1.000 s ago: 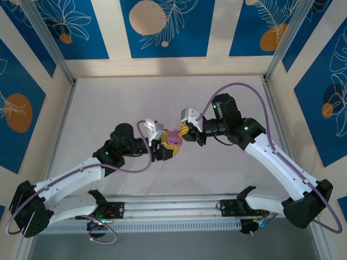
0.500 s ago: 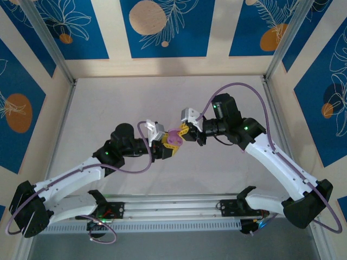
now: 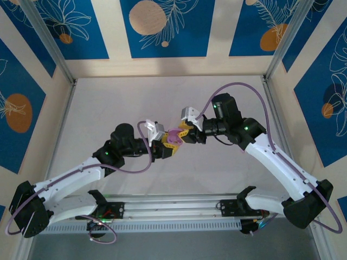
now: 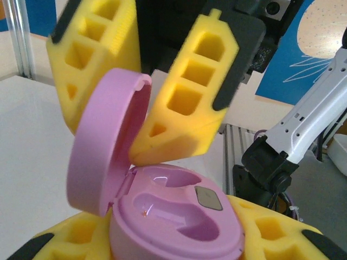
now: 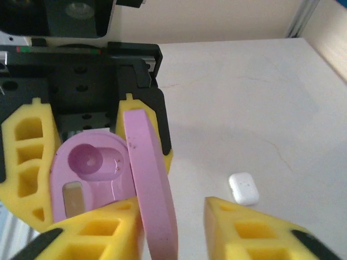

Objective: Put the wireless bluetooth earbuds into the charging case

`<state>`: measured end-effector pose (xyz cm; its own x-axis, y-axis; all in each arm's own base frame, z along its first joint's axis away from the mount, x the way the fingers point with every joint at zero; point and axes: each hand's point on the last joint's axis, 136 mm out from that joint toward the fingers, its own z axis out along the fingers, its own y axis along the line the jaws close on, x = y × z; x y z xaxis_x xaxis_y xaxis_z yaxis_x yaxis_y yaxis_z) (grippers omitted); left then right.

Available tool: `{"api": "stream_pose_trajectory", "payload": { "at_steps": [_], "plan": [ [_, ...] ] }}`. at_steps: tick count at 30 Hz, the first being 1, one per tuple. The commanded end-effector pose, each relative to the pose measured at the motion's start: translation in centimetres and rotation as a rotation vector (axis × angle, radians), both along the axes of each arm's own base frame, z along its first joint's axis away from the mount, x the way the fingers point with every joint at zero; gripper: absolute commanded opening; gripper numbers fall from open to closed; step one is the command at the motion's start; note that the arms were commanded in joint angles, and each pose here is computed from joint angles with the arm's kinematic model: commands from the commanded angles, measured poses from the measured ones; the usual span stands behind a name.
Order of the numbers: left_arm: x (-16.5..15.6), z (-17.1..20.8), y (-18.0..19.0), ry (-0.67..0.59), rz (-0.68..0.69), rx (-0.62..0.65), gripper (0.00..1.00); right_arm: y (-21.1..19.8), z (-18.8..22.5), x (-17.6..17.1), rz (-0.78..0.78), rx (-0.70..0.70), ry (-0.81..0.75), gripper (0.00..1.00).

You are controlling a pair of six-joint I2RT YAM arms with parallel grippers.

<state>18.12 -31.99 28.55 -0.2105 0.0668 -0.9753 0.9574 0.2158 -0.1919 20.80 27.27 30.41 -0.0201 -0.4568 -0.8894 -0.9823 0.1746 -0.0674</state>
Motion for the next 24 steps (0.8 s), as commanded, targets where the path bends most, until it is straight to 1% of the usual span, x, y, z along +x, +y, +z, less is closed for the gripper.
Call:
{"api": "stream_pose_trajectory", "payload": {
  "at_steps": [1, 4, 6, 7, 8, 9, 11, 14, 16, 17, 19, 21, 24],
  "plan": [
    [0.4, 1.8, 0.5, -0.051, 0.048, -0.048, 0.23, -0.5, 3.3, -0.2, -0.051, 0.082, -0.004, 0.41],
    [1.0, 1.7, 1.0, -0.058, 0.098, -0.048, 0.22, -1.6, 5.8, -0.3, -0.103, 0.182, 0.020, 0.45],
    [1.2, 1.8, 1.2, -0.067, 0.119, -0.056, 0.23, -2.9, 7.2, 0.2, -0.181, 0.249, 0.042, 0.47],
    [1.4, 1.9, 1.4, -0.071, 0.136, -0.059, 0.23, -3.8, 7.6, 0.9, -0.245, 0.282, 0.055, 0.50],
    [1.6, 1.8, 1.5, -0.067, 0.151, -0.060, 0.22, -4.8, 7.6, 1.8, -0.317, 0.306, 0.070, 0.51],
    [1.8, 1.8, 1.7, -0.069, 0.168, -0.062, 0.22, -6.3, 7.4, 3.0, -0.419, 0.328, 0.093, 0.52],
    [2.0, 1.7, 1.9, -0.074, 0.182, -0.068, 0.22, -9.2, 5.9, 5.5, -0.610, 0.349, 0.160, 0.51],
    [2.0, 1.9, 2.0, -0.073, 0.191, -0.082, 0.22, -14.7, 1.1, 9.5, -0.928, 0.340, 0.353, 0.48],
    [2.0, 1.9, 1.9, -0.070, 0.186, -0.088, 0.22, -19.0, -3.5, 11.5, -1.151, 0.321, 0.564, 0.45],
    [2.0, 2.0, 1.9, -0.069, 0.184, -0.092, 0.22, -20.8, -5.5, 11.9, -1.244, 0.307, 0.664, 0.42],
    [1.9, 2.3, 1.8, -0.064, 0.178, -0.102, 0.22, -25.0, -10.1, 12.0, -1.455, 0.267, 0.886, 0.42],
    [1.8, 2.2, 1.9, -0.059, 0.178, -0.104, 0.22, -27.5, -13.3, 11.4, -1.555, 0.250, 1.045, 0.42],
    [1.8, 2.1, 2.0, -0.058, 0.182, -0.108, 0.22, -30.1, -17.2, 10.4, -1.651, 0.254, 1.159, 0.42]
  ]
}}
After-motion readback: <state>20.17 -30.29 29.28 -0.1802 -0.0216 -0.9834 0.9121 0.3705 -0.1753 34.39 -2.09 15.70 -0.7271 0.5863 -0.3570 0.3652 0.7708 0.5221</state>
